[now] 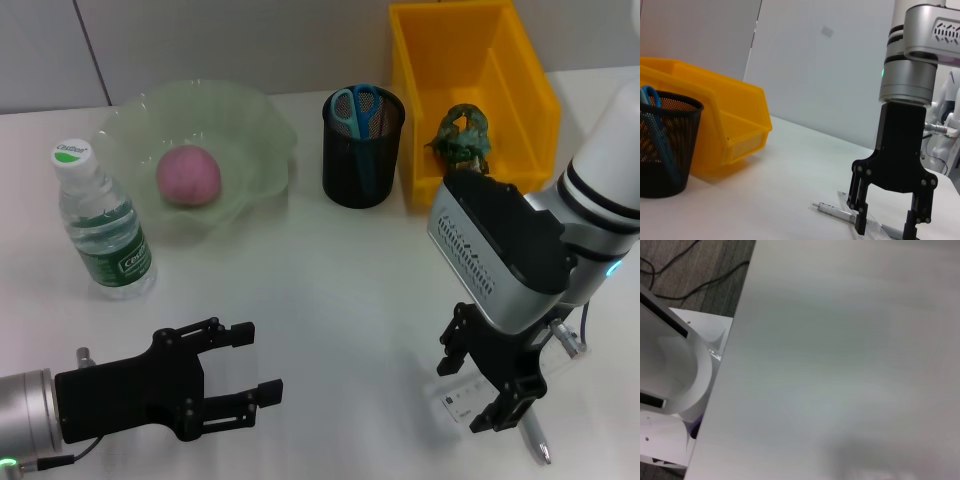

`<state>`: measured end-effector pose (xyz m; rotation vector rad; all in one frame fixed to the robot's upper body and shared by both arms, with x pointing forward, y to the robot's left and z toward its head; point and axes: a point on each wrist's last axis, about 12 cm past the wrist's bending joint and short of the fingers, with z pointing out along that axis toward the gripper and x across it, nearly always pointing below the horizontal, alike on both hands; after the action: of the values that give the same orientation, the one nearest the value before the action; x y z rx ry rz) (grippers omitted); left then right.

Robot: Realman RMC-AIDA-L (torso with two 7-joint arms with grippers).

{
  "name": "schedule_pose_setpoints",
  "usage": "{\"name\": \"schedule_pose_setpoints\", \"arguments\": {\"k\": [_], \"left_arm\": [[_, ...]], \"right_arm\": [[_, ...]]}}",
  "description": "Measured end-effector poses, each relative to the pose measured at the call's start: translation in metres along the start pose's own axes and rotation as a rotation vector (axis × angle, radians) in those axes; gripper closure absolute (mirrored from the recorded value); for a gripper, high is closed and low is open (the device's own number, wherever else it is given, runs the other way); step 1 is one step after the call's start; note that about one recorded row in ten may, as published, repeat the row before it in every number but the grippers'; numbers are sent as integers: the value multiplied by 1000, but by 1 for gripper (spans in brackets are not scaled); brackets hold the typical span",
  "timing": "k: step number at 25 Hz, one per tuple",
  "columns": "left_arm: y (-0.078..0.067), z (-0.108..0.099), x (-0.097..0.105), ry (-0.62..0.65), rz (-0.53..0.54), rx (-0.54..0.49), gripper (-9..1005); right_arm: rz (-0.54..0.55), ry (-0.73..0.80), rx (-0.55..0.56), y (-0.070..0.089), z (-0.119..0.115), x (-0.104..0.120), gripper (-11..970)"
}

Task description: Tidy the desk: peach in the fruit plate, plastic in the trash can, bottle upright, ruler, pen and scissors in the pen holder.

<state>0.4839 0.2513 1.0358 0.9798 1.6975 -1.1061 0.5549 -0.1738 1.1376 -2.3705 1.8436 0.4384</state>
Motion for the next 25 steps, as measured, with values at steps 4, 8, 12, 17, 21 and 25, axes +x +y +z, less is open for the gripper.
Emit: {"name": "schedule_pose_setpoints", "arguments": {"k": [4,8,12,17,21,25], "left_arm": [[0,0,0,-3,0,-3,193],[1,0,-1,-9,-1,-7,193],[2,0,-2,-14,-1,-10,192],[2,-1,-2,-15,-2,-9,193],[2,-1,-2,-15,-3,-10,194],[1,-1,-2,-17,-4,-10,193]], "right_arm": [[-14,9,8,0,3,-1,297],[-32,21,16,0,8,-2,298],[-50,35,21,0,11,-4,299],[-56,39,31,-1,12,-5,300],[-69,47,27,-1,13,-7,300],[-88,59,23,0,16,-9,301]]}}
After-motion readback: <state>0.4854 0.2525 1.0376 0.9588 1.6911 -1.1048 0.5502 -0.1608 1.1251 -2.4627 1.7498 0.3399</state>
